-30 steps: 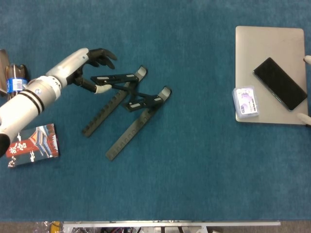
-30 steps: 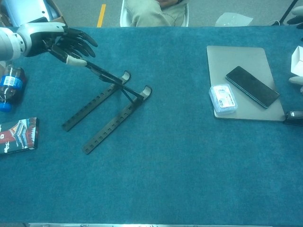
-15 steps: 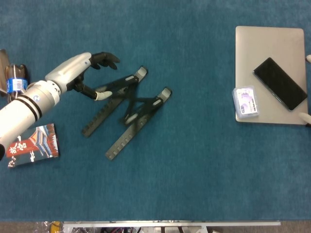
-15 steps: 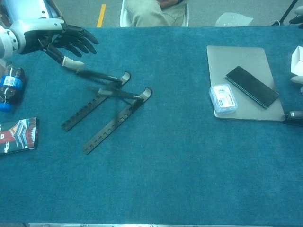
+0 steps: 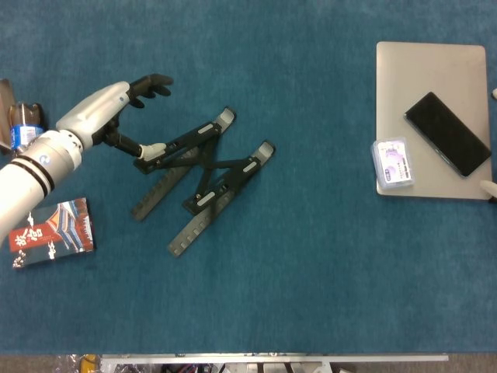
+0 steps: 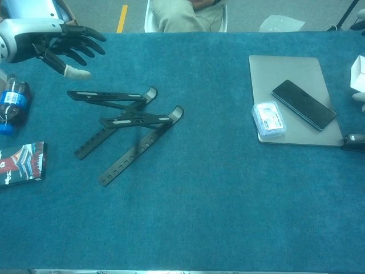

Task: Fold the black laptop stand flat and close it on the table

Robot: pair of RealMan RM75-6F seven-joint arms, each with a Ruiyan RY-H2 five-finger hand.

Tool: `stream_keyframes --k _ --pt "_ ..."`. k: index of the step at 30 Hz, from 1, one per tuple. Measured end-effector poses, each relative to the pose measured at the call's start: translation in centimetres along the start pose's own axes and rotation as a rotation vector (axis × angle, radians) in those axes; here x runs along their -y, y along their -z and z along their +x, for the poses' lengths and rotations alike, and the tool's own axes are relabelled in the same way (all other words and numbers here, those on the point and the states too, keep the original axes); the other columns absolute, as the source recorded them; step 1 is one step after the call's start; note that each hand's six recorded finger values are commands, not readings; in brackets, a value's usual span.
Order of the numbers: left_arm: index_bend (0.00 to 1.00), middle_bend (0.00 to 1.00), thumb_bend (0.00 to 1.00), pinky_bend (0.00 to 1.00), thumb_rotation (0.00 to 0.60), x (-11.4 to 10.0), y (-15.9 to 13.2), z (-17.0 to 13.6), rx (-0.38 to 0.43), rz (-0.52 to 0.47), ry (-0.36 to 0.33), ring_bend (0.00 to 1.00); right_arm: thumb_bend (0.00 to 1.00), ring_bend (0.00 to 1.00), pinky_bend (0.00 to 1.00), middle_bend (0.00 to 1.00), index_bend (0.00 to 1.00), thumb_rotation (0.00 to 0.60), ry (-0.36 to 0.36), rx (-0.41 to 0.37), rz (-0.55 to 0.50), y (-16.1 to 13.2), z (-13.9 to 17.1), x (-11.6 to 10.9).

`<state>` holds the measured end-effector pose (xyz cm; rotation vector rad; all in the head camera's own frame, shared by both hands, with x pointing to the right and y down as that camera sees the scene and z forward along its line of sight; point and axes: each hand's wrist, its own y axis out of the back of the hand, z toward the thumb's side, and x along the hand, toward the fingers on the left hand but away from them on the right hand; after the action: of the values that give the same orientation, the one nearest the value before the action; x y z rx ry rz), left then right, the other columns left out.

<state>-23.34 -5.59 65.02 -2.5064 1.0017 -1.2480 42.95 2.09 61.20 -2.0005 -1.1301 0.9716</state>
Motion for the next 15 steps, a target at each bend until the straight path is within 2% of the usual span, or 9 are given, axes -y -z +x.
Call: stream_keyframes --k 7,12,15 --pt "0.00 0.10 0.25 0.19 0.600 0.5 0.6 -1.1 -0.026 -0.053 0.001 0.11 0.09 0.14 0.22 0.15 0.08 0.600 -0.006 -0.006 -0.006 0.0 -0.1 0.2" --pt "0.00 0.05 0.25 0.18 0.599 0.6 1.0 -2.0 -0.043 -0.126 -0.001 0.06 0.09 0.14 0.22 0.15 0.08 0.600 0.008 -0.016 -0.010 -0.1 -0.2 -0.2" --pt "0.00 0.00 0.25 0.17 0.560 0.7 1.7 -2.8 -0.071 -0.139 0.011 0.02 0.09 0.14 0.22 0.15 0.08 0.600 0.026 -0.027 -0.011 -0.4 -0.2 -0.6"
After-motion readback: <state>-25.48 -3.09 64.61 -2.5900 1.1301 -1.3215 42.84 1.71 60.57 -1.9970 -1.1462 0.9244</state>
